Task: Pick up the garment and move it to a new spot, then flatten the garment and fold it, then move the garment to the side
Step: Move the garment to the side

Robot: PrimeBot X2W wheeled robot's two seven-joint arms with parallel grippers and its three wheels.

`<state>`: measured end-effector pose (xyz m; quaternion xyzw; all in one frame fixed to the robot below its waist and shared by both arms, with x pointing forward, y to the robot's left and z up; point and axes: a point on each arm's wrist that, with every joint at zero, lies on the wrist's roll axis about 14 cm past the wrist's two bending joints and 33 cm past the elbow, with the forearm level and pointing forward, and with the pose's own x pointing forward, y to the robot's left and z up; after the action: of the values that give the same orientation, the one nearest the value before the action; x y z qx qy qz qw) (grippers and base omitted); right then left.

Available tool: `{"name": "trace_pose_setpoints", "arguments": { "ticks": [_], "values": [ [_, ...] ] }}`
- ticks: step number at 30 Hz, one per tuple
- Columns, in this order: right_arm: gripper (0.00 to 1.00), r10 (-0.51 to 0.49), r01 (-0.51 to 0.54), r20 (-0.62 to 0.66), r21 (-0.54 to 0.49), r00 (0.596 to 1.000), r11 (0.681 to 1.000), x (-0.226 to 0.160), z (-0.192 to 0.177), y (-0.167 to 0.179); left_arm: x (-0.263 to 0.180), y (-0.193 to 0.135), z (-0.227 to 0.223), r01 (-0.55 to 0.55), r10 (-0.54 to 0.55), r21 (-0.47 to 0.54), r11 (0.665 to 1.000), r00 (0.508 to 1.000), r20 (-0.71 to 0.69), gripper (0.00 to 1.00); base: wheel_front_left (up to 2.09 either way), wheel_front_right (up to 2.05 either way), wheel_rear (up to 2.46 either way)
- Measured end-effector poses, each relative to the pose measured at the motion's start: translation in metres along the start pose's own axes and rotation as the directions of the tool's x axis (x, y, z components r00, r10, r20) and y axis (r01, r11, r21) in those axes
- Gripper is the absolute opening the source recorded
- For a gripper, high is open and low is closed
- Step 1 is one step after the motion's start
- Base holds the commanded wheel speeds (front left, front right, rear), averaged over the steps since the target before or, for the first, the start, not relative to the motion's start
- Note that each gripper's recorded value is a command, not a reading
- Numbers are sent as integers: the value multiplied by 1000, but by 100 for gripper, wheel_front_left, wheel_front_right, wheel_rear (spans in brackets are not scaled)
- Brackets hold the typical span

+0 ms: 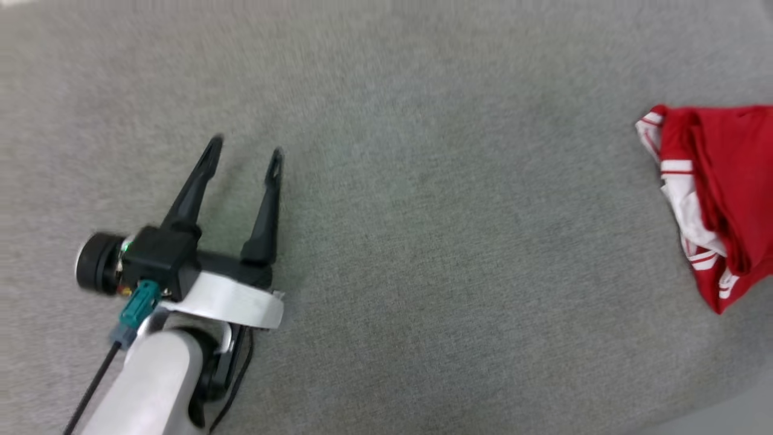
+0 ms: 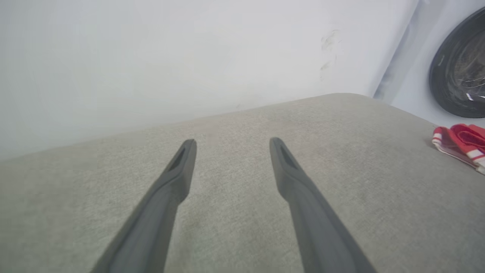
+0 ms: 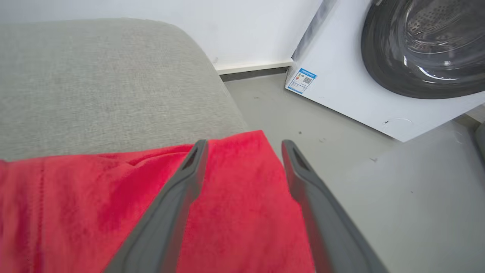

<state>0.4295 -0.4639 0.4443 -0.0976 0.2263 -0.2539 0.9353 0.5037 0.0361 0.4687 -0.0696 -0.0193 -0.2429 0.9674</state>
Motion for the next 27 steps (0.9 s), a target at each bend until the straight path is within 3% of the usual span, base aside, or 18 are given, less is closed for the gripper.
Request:
{"name": "trace_pose_setpoints", "arguments": {
  "ticks": [6,15,27],
  "values": [
    [100,99,-101,134,7,986,995,-32,30,27,-31,1,23,-69,69,12,998,997,15,100,0,0,0],
    [100,270,-285,252,27,929,958,-97,36,87,-91,18,52,-241,242,-7,970,970,41,100,0,0,0],
    [100,471,-544,412,73,780,836,-181,59,178,-162,51,75,-430,428,8,903,900,84,100,0,0,0]
  ]
}}
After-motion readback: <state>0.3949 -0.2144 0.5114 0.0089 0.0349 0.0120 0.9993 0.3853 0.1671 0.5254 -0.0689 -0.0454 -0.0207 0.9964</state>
